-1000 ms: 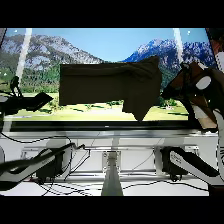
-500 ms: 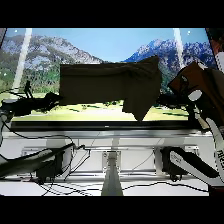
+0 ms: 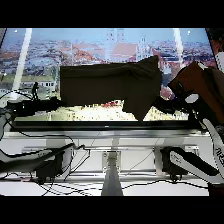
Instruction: Fold the clothes and pants, and hang the long-sleeved shirts on hangers.
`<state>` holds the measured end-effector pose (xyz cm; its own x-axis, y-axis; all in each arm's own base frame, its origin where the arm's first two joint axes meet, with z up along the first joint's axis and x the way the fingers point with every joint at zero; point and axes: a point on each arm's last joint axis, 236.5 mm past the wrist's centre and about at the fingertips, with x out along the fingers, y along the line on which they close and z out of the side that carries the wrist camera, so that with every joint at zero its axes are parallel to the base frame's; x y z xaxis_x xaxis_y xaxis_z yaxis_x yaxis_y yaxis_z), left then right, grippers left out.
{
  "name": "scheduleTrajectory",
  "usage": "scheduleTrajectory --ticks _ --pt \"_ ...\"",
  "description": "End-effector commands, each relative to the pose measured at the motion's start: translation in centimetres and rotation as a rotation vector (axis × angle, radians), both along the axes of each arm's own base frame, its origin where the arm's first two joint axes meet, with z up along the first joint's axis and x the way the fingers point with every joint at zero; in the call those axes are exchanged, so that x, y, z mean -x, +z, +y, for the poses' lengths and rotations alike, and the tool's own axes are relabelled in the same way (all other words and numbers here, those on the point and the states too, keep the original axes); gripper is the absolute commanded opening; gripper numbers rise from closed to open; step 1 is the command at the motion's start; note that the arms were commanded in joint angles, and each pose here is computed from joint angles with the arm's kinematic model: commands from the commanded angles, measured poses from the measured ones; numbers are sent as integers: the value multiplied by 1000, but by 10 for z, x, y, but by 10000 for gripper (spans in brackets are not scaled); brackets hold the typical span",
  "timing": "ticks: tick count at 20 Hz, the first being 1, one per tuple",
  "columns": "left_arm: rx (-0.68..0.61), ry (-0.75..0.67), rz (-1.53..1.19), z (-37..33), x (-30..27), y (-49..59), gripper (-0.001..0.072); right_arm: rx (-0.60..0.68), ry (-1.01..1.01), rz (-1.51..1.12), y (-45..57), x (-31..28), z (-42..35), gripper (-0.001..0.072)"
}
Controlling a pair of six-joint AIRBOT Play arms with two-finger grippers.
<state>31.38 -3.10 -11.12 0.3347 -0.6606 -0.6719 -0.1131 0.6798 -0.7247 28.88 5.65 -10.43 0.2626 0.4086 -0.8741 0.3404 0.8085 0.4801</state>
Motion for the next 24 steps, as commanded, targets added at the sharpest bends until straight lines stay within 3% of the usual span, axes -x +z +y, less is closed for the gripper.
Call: scheduleTrajectory --ticks 1,2,4,5,6,11,15,18,24 --pt "21 -29 -15 -6 1 5 15 -118 -98 10 -4 -1 22 291" --pt "23 -32 -15 -7 2 5 15 -126 -104 25 -9 2 26 221" --pt "26 -40 -14 -10 2 5 14 -102 -91 27 -20 1 31 201" --pt "32 -44 -15 -10 2 7 14 -84 -91 6 -22 -4 32 151" --pt "45 -56 -21 -12 2 12 14 -74 -80 -13 -20 -7 34 29" --pt "4 -26 -139 21 -19 83 13 12 49 -134 19 -9 27 26" --pt "-248 -125 -161 58 26 116 13 -35 185 -144 73 38 48 26" --pt "-379 -91 -174 76 37 130 14 -67 197 -240 118 58 66 25" --pt "-372 86 -208 88 2 122 13 -46 41 -482 133 -17 81 25"
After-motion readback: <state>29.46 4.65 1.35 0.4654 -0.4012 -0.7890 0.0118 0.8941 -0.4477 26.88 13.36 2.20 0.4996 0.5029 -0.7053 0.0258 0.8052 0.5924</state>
